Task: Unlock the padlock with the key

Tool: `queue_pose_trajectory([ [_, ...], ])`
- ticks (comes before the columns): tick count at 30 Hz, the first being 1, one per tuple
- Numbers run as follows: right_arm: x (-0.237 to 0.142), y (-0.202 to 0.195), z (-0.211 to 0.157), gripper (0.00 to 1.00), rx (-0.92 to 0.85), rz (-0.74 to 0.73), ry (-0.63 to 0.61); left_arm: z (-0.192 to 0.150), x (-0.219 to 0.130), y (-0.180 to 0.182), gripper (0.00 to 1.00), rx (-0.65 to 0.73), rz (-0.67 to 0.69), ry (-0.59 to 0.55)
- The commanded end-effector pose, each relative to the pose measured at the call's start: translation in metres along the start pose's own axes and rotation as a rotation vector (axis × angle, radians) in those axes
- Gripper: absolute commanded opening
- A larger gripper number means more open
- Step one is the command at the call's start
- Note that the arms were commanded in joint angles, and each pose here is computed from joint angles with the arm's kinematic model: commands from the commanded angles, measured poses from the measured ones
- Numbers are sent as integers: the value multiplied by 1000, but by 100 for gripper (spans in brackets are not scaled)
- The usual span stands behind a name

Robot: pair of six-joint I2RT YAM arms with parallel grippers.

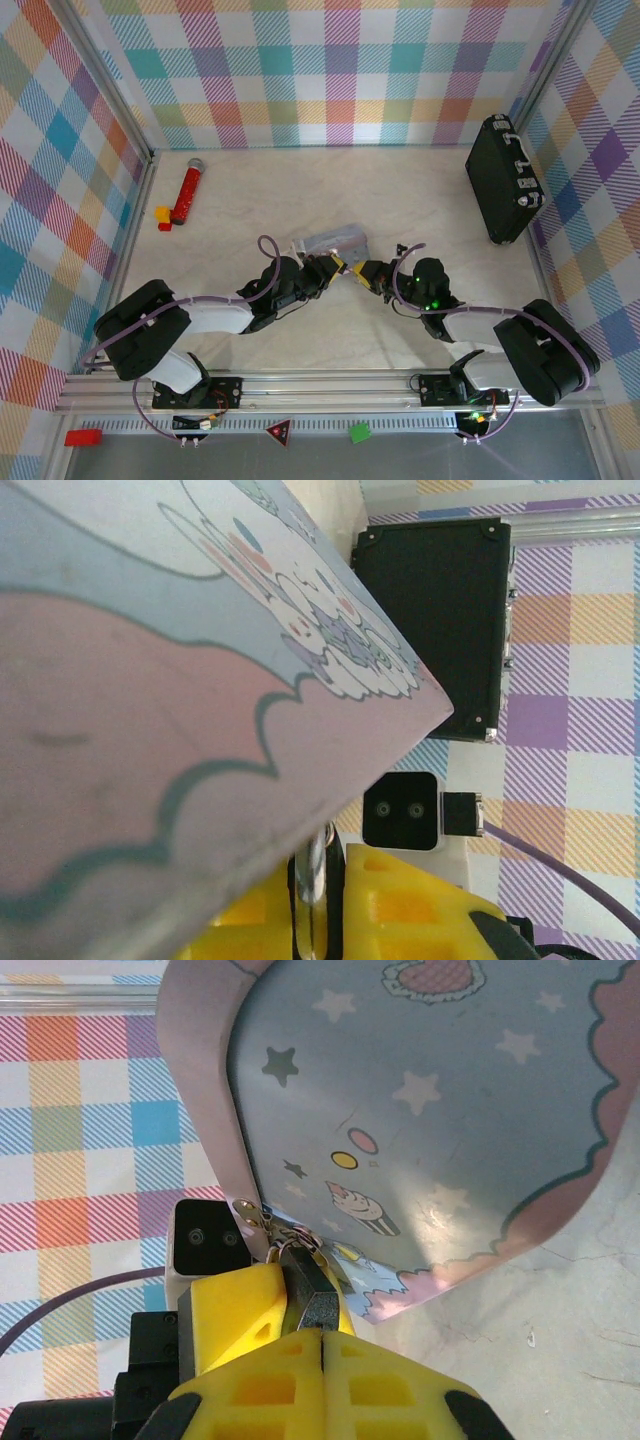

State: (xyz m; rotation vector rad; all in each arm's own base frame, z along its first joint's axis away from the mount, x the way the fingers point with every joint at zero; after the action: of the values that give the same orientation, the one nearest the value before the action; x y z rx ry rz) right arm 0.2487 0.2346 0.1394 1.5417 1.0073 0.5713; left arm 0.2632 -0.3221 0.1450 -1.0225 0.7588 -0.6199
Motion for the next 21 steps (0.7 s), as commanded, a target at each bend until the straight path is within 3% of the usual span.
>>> queue_pose_trajectory([
  [1,6,23,-2,0,-16,75,8,-9,4,-50,0,1,-184,27],
  [11,13,24,5,0,73,153,12,-18,11,-66,0,-20,-254,48],
  [21,14,24,35,0,78,133,-23,-26,9,-75,0,-20,-277,75],
])
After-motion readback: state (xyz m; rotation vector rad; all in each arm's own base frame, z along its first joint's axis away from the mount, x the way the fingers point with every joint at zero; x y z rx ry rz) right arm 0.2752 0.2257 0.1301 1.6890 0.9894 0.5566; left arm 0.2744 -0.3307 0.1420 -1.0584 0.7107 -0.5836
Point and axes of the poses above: each hand's point on the last joint's axis, 136 mm out from that joint toward the fingers, its own x axis out along the fingers, its own y axis along the line the jaws close on, z = x × y, the point moved 1 cm from there along -x, back along the fingers, and after that the axes turned 15 degrees about x, right-handed, at the moved point
